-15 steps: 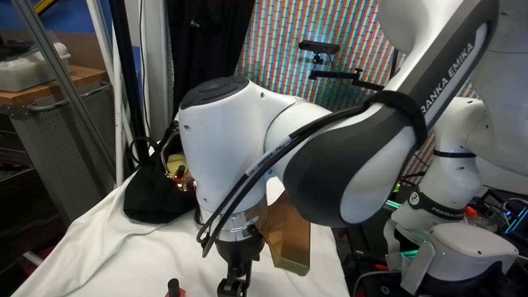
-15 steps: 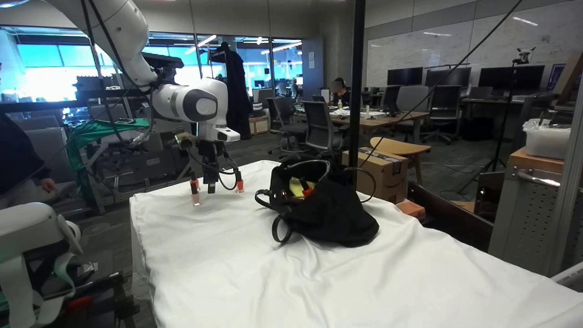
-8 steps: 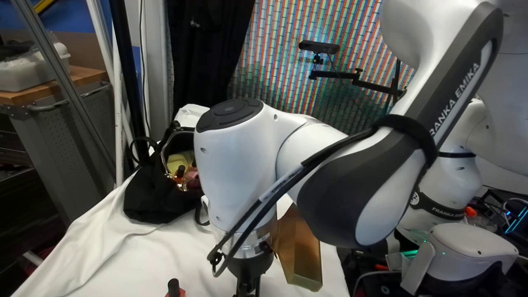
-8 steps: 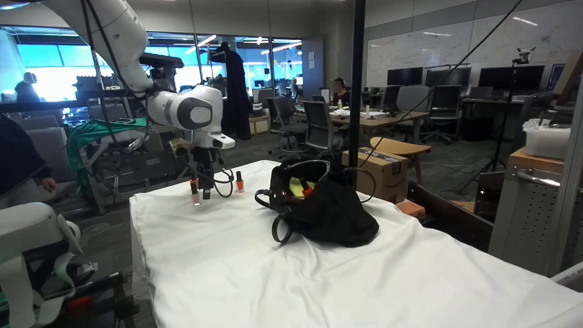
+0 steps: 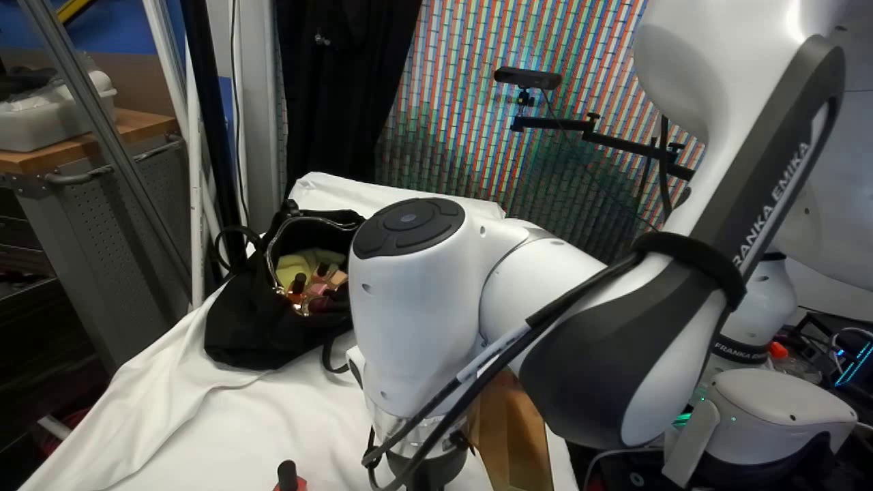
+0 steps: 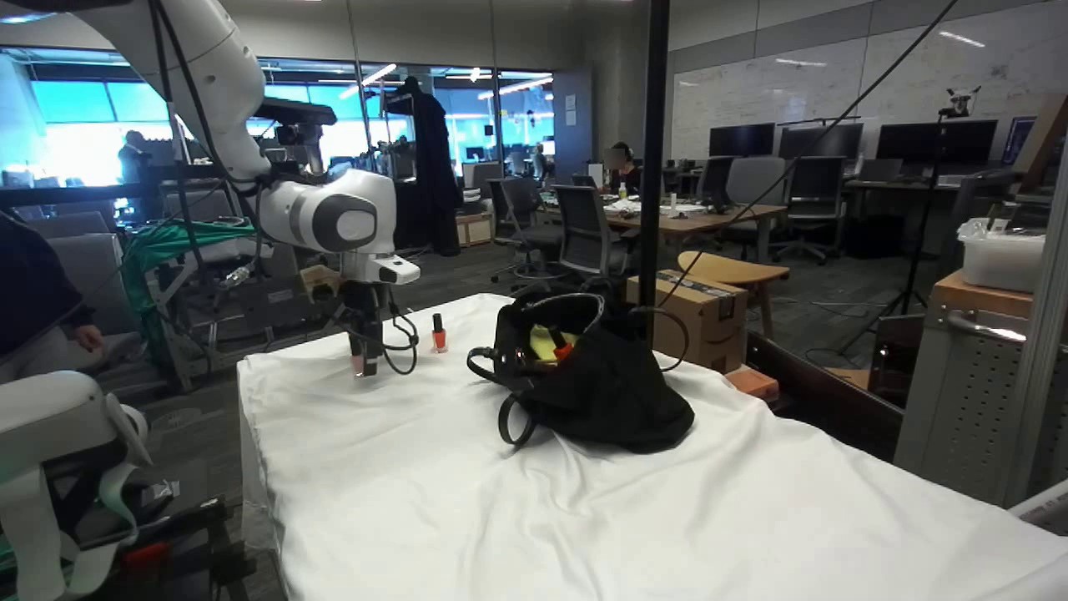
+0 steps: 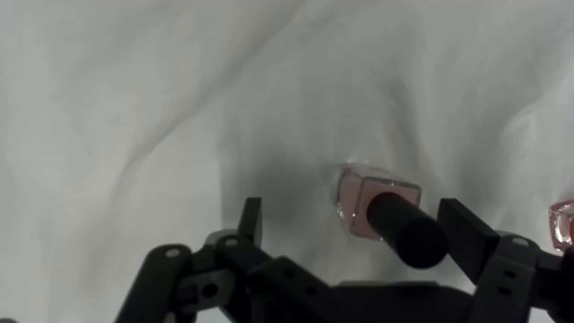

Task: Pick up the nail polish and put them in the bag

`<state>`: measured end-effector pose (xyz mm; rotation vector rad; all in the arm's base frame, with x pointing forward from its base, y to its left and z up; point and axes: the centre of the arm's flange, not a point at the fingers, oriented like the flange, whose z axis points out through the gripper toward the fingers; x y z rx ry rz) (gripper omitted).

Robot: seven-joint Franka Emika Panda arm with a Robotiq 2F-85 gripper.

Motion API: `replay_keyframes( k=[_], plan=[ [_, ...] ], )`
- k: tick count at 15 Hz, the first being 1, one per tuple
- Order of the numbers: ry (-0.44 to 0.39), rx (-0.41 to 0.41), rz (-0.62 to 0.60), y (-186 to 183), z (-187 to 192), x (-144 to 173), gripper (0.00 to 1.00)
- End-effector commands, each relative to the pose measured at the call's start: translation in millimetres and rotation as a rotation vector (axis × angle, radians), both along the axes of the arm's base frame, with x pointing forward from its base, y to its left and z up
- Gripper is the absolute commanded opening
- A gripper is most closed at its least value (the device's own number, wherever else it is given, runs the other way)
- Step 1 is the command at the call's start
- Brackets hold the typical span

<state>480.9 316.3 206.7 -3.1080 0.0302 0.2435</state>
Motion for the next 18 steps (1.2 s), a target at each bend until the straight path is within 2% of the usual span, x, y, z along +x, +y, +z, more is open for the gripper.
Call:
replay_keyframes(
  k=[1, 11, 18],
  plan=[
    [-0.018, 0.040, 0.009, 1, -4, -11, 1.00],
    [-0.057, 0.052, 0.033, 1, -10, -25, 1.00],
    [-0.108, 0.007, 0.056, 15, 15, -20, 1.00]
  ],
)
